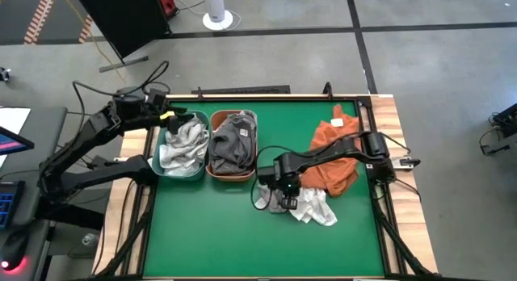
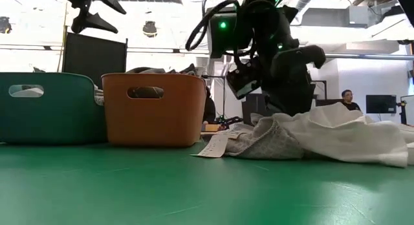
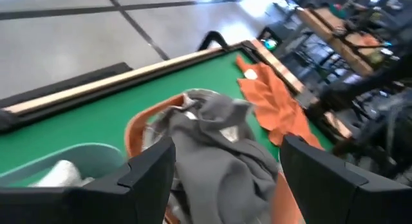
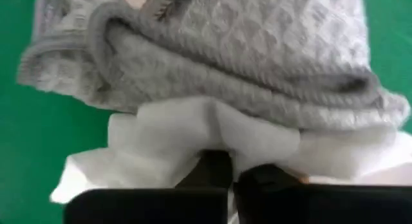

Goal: Sort towels by color in basket
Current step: Put the white towel into the blue bin

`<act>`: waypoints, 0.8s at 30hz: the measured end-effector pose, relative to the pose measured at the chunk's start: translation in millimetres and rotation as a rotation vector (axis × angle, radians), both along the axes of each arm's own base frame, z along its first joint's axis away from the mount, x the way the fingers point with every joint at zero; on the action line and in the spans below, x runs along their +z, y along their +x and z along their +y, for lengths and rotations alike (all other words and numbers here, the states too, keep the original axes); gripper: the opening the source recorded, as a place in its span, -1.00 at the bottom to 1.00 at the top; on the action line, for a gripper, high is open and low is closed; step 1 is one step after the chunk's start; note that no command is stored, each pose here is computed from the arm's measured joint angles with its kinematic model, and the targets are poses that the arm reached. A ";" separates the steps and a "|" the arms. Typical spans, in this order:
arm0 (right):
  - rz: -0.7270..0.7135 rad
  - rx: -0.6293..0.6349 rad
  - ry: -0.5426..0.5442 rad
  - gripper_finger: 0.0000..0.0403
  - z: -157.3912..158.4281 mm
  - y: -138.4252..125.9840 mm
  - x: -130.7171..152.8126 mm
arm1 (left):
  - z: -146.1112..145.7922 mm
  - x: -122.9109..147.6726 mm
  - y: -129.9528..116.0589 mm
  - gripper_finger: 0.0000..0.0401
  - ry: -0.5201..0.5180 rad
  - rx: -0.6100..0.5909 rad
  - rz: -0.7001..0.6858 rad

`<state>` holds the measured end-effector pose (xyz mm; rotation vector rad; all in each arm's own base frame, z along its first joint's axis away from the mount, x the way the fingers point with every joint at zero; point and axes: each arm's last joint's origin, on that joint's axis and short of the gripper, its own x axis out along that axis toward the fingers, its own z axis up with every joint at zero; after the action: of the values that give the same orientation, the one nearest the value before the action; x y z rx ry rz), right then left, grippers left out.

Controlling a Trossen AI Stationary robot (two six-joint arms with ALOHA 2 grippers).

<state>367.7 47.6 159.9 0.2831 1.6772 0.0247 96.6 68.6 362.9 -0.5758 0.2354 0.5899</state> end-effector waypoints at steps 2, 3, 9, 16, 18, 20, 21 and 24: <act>-0.029 -0.040 -0.008 -0.89 0.9 -2.3 11.7 | -3.2 0.3 -0.8 0.32 0.000 -0.020 -0.002; -0.055 -0.073 -0.020 -0.88 0.2 -4.2 21.3 | -5.2 -0.1 -1.8 0.32 -0.002 -0.029 0.001; -0.317 -0.308 -0.072 -0.90 -13.3 -25.6 100.7 | -11.7 0.3 1.6 0.32 0.020 -0.102 0.008; -0.725 -0.542 -0.128 -0.90 -23.0 -63.2 184.5 | -19.8 11.3 16.6 0.32 0.120 -0.233 -0.083; -0.844 -0.588 -0.144 -0.90 -25.8 -72.3 203.3 | -21.8 16.0 23.6 0.32 0.140 -0.266 -0.131; -0.990 -0.602 -0.149 -0.90 -25.8 -78.0 222.2 | -24.0 20.3 31.8 0.32 0.154 -0.300 -0.180; -1.073 -0.598 -0.151 -0.90 -25.9 -79.7 232.1 | -25.2 22.0 36.8 0.32 0.161 -0.319 -0.201; -1.311 -0.558 -0.158 -0.90 -26.1 -77.6 256.9 | -28.4 24.6 54.7 0.32 0.176 -0.375 -0.246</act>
<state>290.1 21.5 416.8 0.4663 0.2661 -0.2819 151.3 40.2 387.5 -0.4143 0.0545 0.1710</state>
